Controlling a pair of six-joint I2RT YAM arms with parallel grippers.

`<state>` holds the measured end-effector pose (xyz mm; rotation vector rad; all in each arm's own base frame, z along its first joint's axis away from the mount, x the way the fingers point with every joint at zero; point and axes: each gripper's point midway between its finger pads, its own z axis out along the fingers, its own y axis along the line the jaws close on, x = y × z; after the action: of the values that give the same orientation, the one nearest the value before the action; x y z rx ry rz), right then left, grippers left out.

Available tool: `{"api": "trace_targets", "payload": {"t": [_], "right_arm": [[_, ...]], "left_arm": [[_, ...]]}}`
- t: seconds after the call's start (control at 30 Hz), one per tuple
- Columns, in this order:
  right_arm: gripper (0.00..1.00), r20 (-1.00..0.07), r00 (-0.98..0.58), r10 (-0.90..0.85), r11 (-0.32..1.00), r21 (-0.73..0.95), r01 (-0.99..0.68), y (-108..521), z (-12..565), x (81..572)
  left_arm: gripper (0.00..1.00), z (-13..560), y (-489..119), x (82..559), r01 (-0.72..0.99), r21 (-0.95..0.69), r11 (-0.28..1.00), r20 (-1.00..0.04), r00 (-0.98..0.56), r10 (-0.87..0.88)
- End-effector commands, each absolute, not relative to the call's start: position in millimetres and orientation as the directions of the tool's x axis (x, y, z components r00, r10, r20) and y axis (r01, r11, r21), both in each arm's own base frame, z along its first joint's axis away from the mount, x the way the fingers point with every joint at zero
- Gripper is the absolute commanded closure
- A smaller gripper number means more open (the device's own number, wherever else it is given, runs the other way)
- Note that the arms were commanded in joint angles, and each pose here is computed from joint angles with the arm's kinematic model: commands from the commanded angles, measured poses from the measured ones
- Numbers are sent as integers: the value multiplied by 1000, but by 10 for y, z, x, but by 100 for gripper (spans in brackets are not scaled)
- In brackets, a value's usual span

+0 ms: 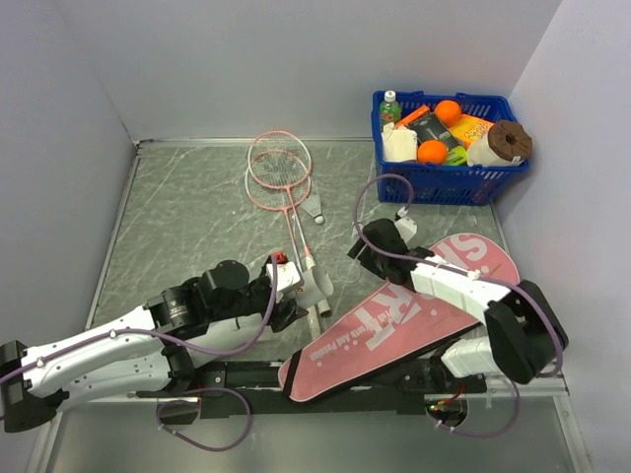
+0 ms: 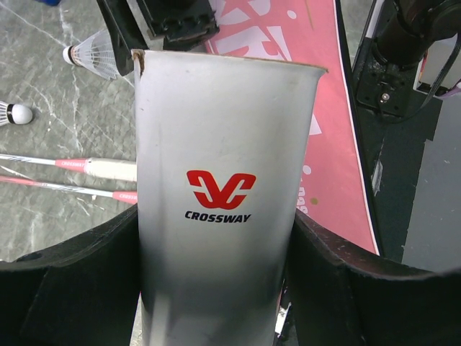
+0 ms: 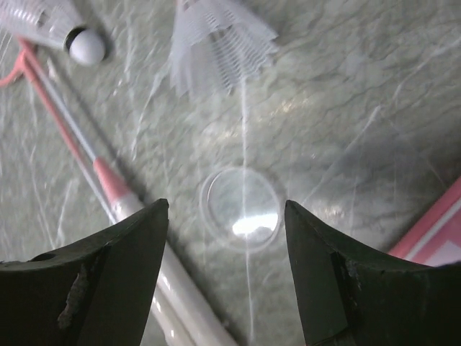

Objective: Pack up the badminton gear

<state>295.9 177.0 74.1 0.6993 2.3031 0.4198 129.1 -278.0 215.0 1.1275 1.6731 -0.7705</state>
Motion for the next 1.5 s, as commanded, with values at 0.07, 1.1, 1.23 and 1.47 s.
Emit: {"api": "trace_targets", "payload": {"t": [0.07, 1.1, 1.23, 1.47], "right_arm": [[29, -504, -464, 729, 672, 655, 345, 1847, 830, 3465], [57, -577, -394, 715, 691, 669, 274, 1820, 740, 3981], [53, -578, -415, 702, 696, 682, 227, 1885, 887, 3947], [46, -592, -458, 663, 731, 644, 227, 1842, 1041, 3809]], "left_arm": [[99, 2449, -2793, 1259, 923, -29, 384, -962, -130, 240], [99, 2296, -2814, 1280, 922, -23, 386, -945, -147, 293], [99, 2293, -2822, 1287, 922, -23, 387, -944, -148, 296], [99, 2290, -2829, 1285, 923, -24, 385, -943, -149, 299]]}}
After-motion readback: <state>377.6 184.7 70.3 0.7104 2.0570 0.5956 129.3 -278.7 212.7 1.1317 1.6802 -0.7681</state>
